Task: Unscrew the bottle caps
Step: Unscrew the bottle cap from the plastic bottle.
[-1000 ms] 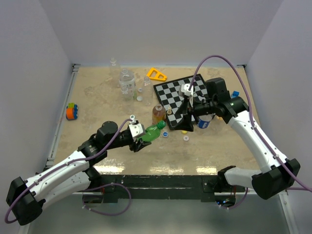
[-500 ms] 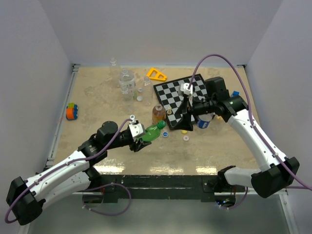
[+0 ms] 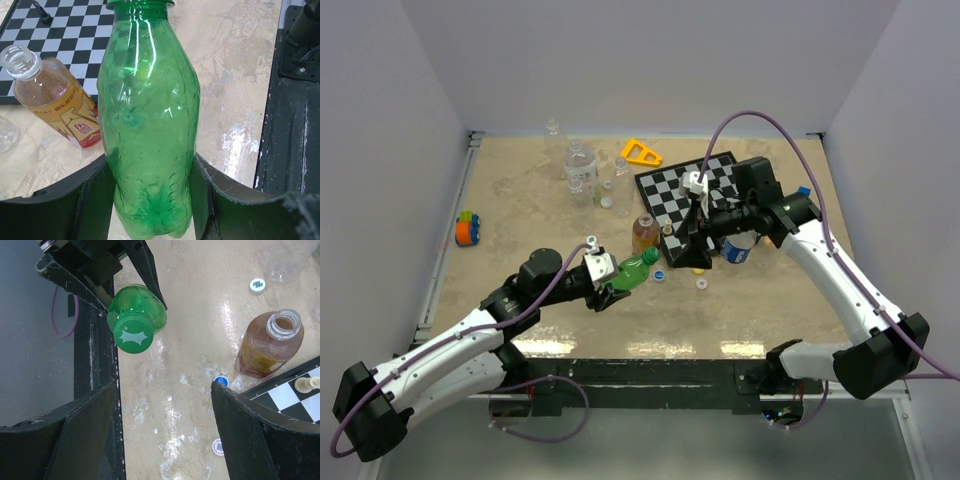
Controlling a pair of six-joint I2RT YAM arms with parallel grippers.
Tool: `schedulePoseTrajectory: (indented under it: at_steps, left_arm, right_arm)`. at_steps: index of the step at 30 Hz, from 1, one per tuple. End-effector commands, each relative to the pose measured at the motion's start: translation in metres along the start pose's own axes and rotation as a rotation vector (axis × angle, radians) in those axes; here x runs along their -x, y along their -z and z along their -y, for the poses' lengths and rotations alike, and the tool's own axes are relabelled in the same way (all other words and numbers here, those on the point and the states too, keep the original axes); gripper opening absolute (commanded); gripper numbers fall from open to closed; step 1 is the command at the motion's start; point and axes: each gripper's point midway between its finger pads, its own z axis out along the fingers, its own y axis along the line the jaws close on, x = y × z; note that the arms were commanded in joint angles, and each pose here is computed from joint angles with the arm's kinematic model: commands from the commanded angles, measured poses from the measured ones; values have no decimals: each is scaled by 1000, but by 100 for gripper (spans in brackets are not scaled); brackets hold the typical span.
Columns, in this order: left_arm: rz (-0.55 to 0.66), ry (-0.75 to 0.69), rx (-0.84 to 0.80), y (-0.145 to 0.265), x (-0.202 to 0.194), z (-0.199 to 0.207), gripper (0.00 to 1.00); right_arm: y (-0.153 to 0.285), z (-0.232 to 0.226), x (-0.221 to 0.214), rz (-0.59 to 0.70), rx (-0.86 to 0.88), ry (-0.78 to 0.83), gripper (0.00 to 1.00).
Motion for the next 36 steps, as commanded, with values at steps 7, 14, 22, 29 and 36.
schedulePoseTrajectory:
  at_steps: [7,14,22,29,36]
  left_arm:
    - [45,-5,7,-2,10,-2,0]
    - [45,-6,11,-2,11,-3,0]
    - [44,-6,10,-3,10,-2,0]
    - [39,-3,13,-3,9,-3,0]
    - [43,-5,15,-3,10,-3,0]
  right_arm:
    - [-15,-11,24,27,52,-36,81]
    - [-27,-24,37,19,111,-5,81]
    - [-36,-23,37,-3,124,-21,74]
    - [-37,-29,34,-7,141,-6,55]
    - [-35,-28,33,-10,136,71,13]
